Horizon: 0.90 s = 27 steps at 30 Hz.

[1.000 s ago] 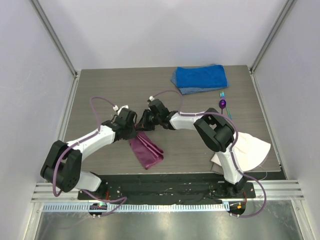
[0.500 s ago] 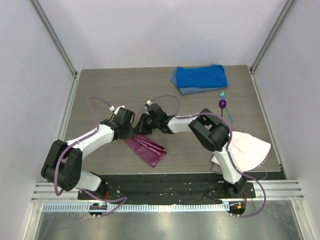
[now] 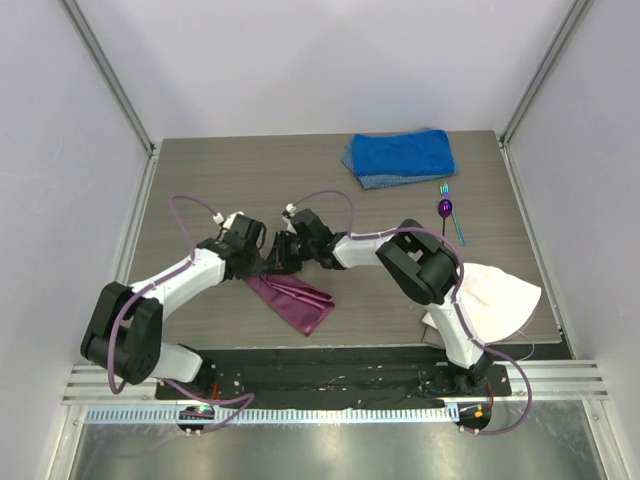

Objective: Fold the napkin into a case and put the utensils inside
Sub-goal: Stuff the top corner of the smaller-rectangle-folded napkin into the folded napkin.

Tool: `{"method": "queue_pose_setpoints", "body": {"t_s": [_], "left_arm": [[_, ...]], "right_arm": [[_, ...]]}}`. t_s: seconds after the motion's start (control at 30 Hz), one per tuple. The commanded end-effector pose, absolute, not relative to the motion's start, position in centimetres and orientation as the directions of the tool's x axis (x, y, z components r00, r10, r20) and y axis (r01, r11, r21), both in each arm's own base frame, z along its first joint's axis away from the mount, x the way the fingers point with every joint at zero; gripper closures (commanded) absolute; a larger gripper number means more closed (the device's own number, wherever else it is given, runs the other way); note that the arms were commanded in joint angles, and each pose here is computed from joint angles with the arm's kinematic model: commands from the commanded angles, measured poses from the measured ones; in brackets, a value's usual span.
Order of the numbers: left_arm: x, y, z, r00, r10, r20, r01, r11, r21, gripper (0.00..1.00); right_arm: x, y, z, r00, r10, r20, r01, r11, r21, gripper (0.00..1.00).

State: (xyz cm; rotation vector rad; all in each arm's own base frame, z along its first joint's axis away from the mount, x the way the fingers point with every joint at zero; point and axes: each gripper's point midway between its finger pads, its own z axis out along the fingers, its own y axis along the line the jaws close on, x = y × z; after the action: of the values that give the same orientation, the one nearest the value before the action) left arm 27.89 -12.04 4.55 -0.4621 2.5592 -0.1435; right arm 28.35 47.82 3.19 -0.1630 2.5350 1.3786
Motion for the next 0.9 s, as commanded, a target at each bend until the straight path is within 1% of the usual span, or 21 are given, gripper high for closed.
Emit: {"method": "queue_pose_setpoints", "body": {"t_s": [0.0, 0.03, 0.1, 0.13, 0.27, 0.47, 0.57, 0.63, 0.7, 0.73, 0.87], "left_arm": [[28.6, -11.6, 6.0, -0.761, -0.384, -0.522, -0.319, 0.923, -0.213, 0.95], [28.4, -11.5, 6.0, -0.761, -0.385, -0.522, -0.321, 0.923, -0.214, 0.98], [28.4, -11.4, 6.1, -0.759, -0.388, -0.523, -0.324, 0.922, -0.213, 0.99], [28.2, -11.4, 5.9, -0.761, -0.387, -0.520, -0.324, 0.922, -0.212, 1.00], [27.8, -11.2, 5.6, -0.763, -0.392, -0.514, -0.332, 0.920, -0.208, 1.00], [27.2, -10.6, 5.5, -0.755, -0.401, -0.518, -0.344, 0.916, -0.208, 1.00], [27.3, -10.7, 5.7, -0.749, -0.410, -0.521, -0.344, 0.912, -0.224, 1.00], [27.3, -10.9, 5.7, -0.755, -0.408, -0.514, -0.339, 0.913, -0.227, 1.00], [27.4, -11.0, 5.7, -0.753, -0.412, -0.512, -0.339, 0.911, -0.235, 1.00], [27.5, -11.0, 5.8, -0.753, -0.415, -0.511, -0.340, 0.910, -0.238, 1.00], [28.3, -11.0, 6.2, -0.750, -0.418, -0.513, -0.336, 0.909, -0.249, 1.00]], "right_arm": [[27.7, 48.1, 6.4, -0.938, -0.040, -0.344, -0.315, 0.511, 0.800, 0.74], [27.6, 48.0, 6.4, -0.936, -0.044, -0.351, -0.322, 0.512, 0.796, 0.71], [27.5, 47.9, 6.6, -0.932, -0.049, -0.360, -0.333, 0.511, 0.792, 0.68], [27.5, 48.0, 6.9, -0.929, -0.050, -0.367, -0.341, 0.504, 0.794, 0.67], [28.1, 48.0, 7.8, -0.918, -0.041, -0.394, -0.361, 0.498, 0.788, 0.57], [28.8, 48.4, 8.7, -0.908, -0.042, -0.417, -0.383, 0.487, 0.785, 0.55], [28.9, 48.7, 8.1, -0.915, -0.045, -0.401, -0.370, 0.487, 0.791, 0.60], [28.7, 49.0, 8.0, -0.922, -0.044, -0.385, -0.359, 0.469, 0.807, 0.70], [28.2, 49.3, 7.1, -0.927, -0.058, -0.369, -0.353, 0.467, 0.811, 0.77], [27.7, 49.5, 6.9, -0.930, -0.072, -0.361, -0.352, 0.461, 0.814, 0.83], [26.3, 49.9, 4.9, -0.938, -0.106, -0.331, -0.341, 0.472, 0.813, 0.90]]}}
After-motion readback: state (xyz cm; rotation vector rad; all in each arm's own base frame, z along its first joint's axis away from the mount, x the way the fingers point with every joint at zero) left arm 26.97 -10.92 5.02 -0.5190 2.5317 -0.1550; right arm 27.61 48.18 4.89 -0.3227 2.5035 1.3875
